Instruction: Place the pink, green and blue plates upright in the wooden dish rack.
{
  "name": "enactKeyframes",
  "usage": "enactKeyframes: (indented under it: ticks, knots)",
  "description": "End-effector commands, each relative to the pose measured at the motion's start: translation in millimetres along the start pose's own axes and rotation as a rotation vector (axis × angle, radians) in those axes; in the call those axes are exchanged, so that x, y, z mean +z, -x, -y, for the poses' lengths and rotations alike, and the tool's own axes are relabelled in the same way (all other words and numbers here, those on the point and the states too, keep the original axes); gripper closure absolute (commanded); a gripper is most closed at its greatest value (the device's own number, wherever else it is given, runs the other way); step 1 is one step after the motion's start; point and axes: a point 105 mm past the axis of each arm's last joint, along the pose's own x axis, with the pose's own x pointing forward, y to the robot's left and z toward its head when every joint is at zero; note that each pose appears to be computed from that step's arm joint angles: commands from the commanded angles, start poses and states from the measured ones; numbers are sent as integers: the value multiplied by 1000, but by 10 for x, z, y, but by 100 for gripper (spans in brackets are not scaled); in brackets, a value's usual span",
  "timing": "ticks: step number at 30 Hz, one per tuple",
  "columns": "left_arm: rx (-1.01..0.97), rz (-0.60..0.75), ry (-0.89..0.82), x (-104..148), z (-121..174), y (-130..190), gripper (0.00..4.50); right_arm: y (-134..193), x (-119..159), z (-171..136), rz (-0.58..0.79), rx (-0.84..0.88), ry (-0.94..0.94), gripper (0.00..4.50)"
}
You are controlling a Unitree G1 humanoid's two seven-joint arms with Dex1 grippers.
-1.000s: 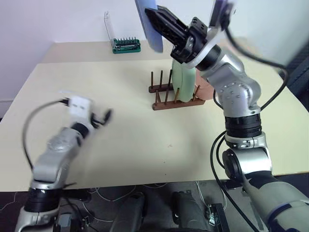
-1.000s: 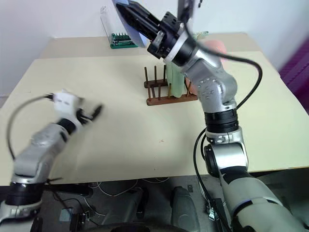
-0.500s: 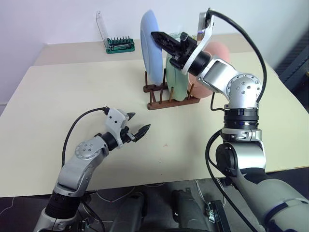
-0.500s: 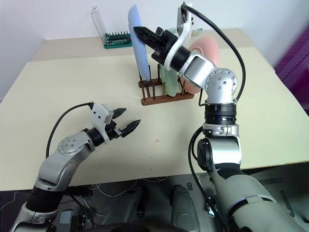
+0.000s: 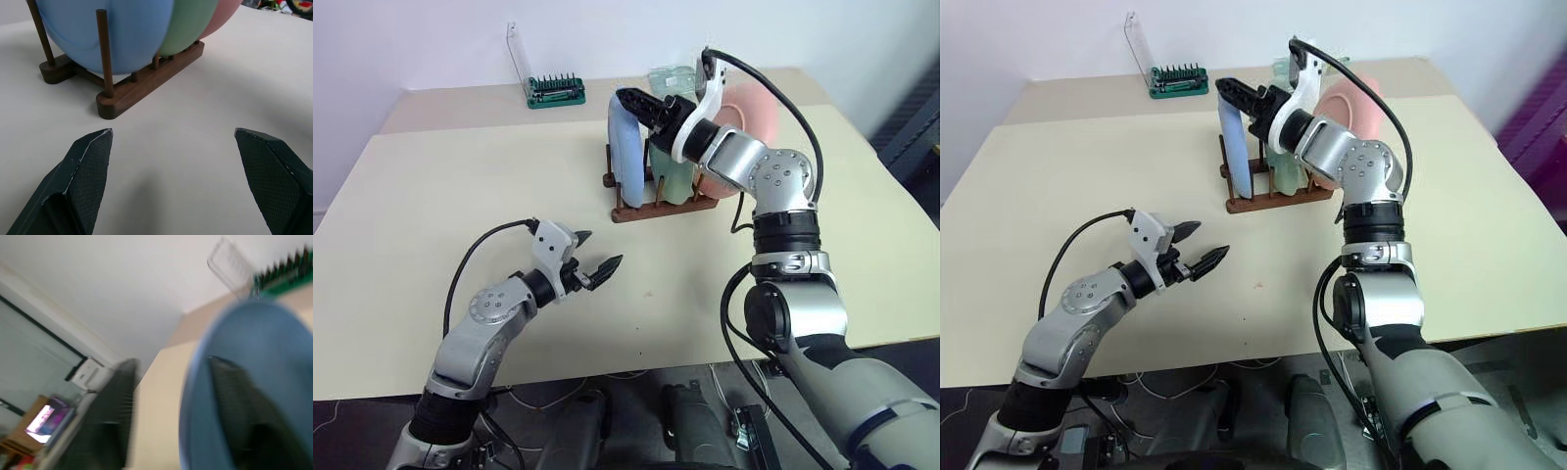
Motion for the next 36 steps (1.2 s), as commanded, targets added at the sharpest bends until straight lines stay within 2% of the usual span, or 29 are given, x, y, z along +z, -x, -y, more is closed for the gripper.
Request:
enactKeyframes:
  ticks: [1,3,5,8,11,12,13,15,17,18,24,30,36]
  knots:
    - [-13,42,-23,126,56,24,40,11,330,-431,81,141,304,111]
    - [-16,42,-26,129,64,17,40,96,397,-572,91,197,523,111]
    - [-18,43,-28,133,67,9,40,179,432,-646,96,234,654,111]
    - [-30,44,-38,146,80,-9,40,507,718,-634,154,212,876,111]
    - [-51,43,-41,146,105,-17,40,760,1014,-390,185,47,967,251]
    - [-59,44,-41,145,115,-23,40,881,1121,-238,184,-43,1001,310]
    - [-67,44,-36,140,127,-33,40,1037,1228,-30,172,-163,1032,345]
    - [-92,43,-24,130,163,-64,40,1331,1319,371,85,-390,1153,444]
    - [-119,42,-23,126,197,-98,40,1508,1270,663,-46,-536,1296,448]
    - [-130,43,-22,128,208,-114,40,1549,1209,751,-101,-554,1345,448]
    - [-143,40,-30,120,186,-168,40,1579,789,1116,-293,-530,1386,448]
    - [-116,42,-28,118,153,-106,40,1300,652,810,-223,-333,1336,448]
    - [-115,45,-19,110,187,-105,40,1335,655,854,-246,-358,1346,448]
